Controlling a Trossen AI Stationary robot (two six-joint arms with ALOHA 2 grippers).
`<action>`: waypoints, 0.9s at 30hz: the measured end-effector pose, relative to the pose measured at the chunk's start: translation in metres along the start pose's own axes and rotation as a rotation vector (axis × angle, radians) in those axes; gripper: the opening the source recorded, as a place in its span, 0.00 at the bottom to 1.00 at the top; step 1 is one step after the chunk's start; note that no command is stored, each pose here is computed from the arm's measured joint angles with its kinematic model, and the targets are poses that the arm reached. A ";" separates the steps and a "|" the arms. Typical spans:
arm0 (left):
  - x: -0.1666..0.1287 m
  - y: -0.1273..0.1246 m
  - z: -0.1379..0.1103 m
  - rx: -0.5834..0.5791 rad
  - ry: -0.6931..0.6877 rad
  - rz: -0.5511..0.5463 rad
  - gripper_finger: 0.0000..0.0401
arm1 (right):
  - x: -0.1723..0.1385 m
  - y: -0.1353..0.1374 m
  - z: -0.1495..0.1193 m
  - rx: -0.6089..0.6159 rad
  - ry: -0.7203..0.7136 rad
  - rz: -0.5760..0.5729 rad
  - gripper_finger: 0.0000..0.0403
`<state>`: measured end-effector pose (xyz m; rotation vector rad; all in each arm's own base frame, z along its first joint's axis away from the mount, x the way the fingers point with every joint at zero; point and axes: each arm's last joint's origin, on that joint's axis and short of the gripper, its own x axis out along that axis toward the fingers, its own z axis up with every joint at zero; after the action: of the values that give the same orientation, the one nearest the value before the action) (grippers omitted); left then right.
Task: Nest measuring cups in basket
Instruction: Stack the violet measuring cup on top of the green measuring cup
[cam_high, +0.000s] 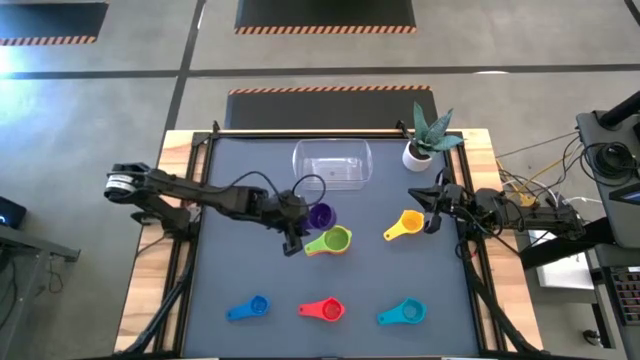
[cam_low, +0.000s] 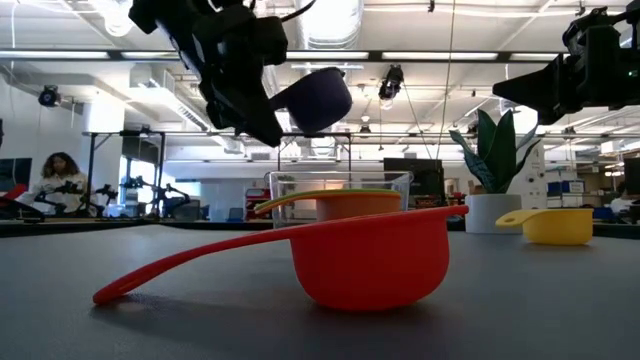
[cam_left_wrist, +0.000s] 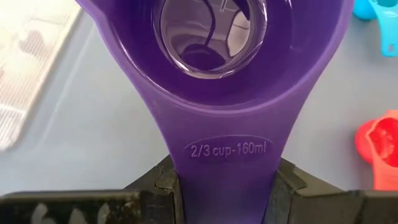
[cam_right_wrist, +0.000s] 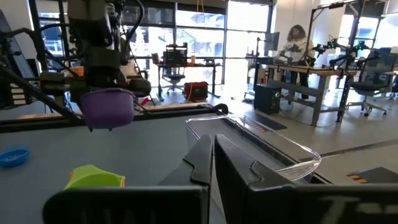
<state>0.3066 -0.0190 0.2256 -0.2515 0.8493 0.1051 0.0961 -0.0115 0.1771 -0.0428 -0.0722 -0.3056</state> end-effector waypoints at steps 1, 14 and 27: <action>0.000 -0.002 -0.001 -0.008 0.001 -0.005 0.28 | 0.000 0.000 0.000 0.000 0.000 0.000 0.02; 0.001 -0.028 -0.003 -0.036 -0.050 -0.072 0.28 | 0.000 0.000 0.000 0.000 0.000 0.000 0.02; 0.046 -0.032 0.004 -0.044 0.118 0.000 0.28 | 0.000 0.000 0.000 0.000 0.000 0.000 0.02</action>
<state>0.3462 -0.0490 0.1993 -0.3008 0.9648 0.1099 0.0961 -0.0115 0.1772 -0.0428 -0.0722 -0.3055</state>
